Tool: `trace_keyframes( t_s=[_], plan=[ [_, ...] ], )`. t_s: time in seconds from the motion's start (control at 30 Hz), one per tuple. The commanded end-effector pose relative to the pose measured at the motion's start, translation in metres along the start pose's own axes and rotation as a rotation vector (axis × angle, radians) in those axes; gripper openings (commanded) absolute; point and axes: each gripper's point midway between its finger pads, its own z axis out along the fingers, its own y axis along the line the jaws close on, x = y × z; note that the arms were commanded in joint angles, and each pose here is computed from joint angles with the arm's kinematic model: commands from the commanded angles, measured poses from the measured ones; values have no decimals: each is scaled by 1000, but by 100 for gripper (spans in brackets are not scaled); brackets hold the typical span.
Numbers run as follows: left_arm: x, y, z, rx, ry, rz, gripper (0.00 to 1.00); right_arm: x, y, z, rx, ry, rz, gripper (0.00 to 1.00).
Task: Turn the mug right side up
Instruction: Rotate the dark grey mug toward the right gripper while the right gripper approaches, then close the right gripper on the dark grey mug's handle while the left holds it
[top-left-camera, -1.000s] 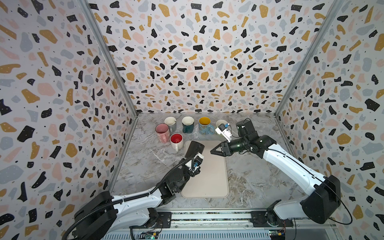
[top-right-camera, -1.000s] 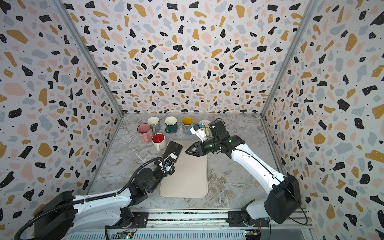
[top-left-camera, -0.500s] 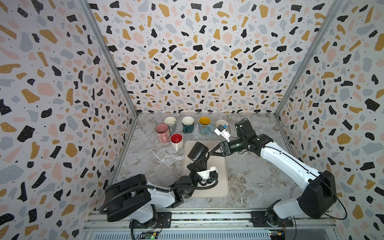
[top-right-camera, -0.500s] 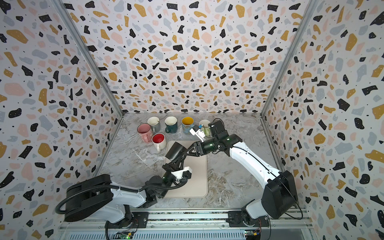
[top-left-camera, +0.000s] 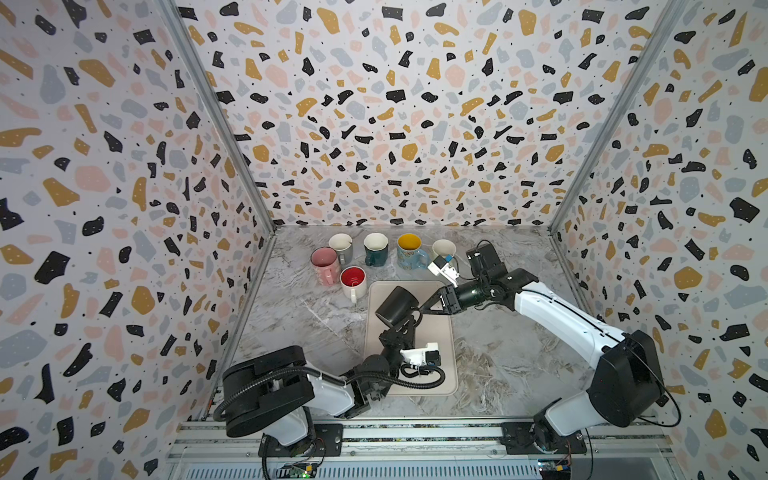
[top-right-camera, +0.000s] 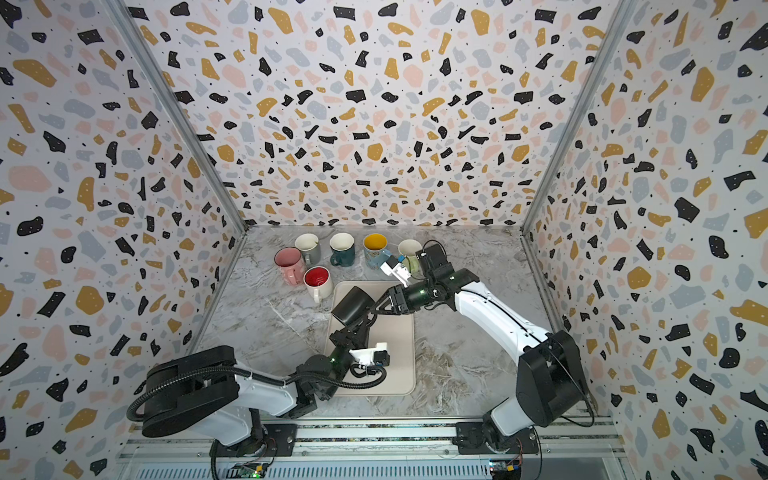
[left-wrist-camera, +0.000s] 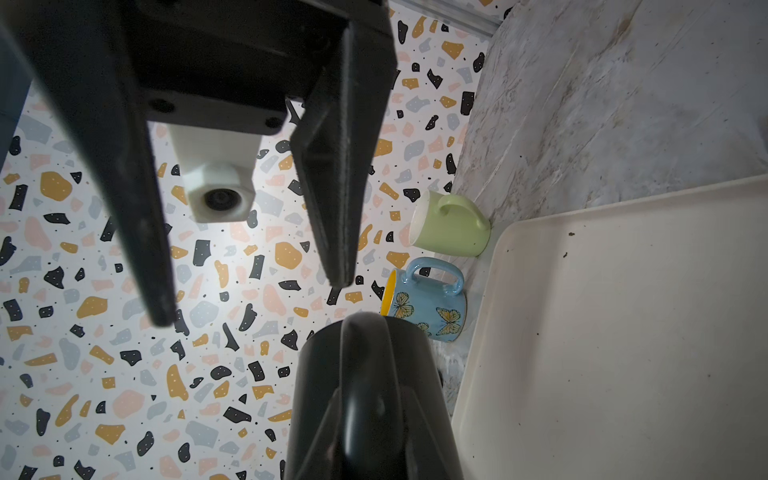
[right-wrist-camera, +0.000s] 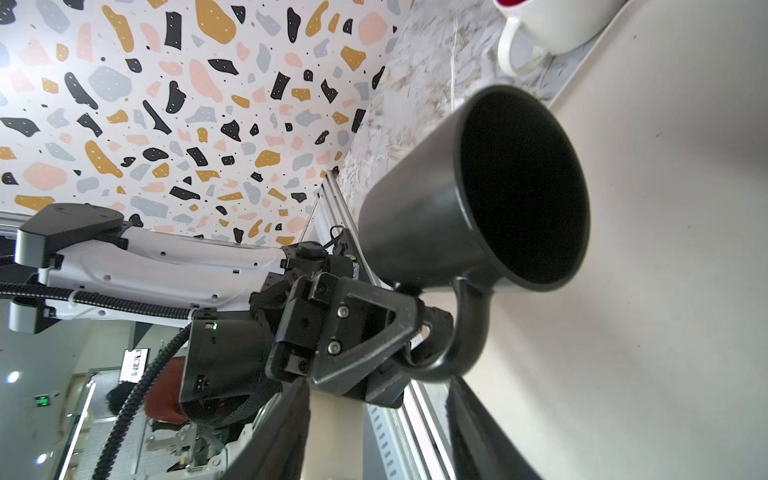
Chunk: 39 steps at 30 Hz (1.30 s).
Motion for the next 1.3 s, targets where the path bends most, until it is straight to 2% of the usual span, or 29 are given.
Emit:
trace_keyframes(
  t_s=[0.0, 0.27, 0.7, 1.03, 1.27],
  plan=[
    [-20, 110, -19, -395, -101, -265, 0, 5, 6, 1, -46, 23, 11, 52],
    [-28, 112, -18, -399, -114, -248, 0, 10, -1, 9, -81, 36, 60, 47],
    [-31, 115, -21, -405, -114, -243, 0, 10, -14, 18, -83, 24, 101, 46],
    [-35, 109, -19, -392, -113, -224, 0, 4, -16, 21, -124, -22, 153, 30],
    [-38, 106, -18, -385, -117, -210, 0, 7, -19, 23, -136, -12, 196, 24]
  ],
)
